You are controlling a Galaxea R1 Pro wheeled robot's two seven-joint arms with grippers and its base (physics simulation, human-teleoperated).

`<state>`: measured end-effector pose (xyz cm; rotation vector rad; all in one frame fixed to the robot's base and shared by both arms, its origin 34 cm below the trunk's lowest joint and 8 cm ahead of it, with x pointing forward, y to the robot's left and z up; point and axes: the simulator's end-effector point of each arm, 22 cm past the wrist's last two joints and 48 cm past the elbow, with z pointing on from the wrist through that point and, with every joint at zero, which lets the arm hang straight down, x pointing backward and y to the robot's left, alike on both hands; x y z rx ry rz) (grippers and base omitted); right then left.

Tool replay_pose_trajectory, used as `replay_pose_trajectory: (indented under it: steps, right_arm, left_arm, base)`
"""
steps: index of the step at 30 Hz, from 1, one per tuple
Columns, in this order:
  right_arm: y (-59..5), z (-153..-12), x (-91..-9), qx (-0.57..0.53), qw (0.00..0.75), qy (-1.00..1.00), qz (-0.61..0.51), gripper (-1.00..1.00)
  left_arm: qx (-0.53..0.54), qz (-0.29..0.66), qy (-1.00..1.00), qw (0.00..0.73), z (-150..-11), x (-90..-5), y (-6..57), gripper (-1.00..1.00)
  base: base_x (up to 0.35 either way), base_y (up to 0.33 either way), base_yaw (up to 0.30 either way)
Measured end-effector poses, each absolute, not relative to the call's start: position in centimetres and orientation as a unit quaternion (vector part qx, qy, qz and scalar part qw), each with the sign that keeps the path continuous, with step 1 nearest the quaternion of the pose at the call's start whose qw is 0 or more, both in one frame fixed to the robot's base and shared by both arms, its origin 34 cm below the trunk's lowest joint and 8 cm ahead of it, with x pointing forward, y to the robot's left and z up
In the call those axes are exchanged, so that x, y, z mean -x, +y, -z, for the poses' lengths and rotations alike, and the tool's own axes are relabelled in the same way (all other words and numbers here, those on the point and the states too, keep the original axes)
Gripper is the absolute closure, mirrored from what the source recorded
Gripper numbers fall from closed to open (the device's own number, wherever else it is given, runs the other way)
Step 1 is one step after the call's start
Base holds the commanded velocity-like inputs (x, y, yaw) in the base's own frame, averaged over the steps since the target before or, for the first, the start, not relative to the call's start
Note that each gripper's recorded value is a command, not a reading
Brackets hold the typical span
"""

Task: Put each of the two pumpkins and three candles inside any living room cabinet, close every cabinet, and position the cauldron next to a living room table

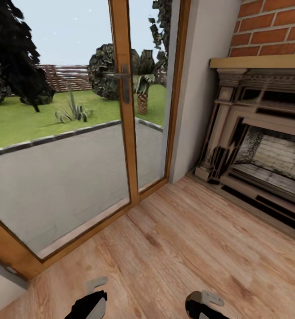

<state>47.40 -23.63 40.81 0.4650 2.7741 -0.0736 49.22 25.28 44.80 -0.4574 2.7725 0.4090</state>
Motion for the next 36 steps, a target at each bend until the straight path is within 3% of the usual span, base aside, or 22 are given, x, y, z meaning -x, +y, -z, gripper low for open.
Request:
replay_pose_trajectory:
  steps: [36]
  right_arm:
    - [-23.64,-41.34,-47.93,-0.163,0.170,0.971,0.025,1.00]
  left_arm:
    - [0.161,-0.135,0.965,0.158,-45.37,-49.73,24.40,-1.00]
  base:
    - [0.000,0.000,-0.279]
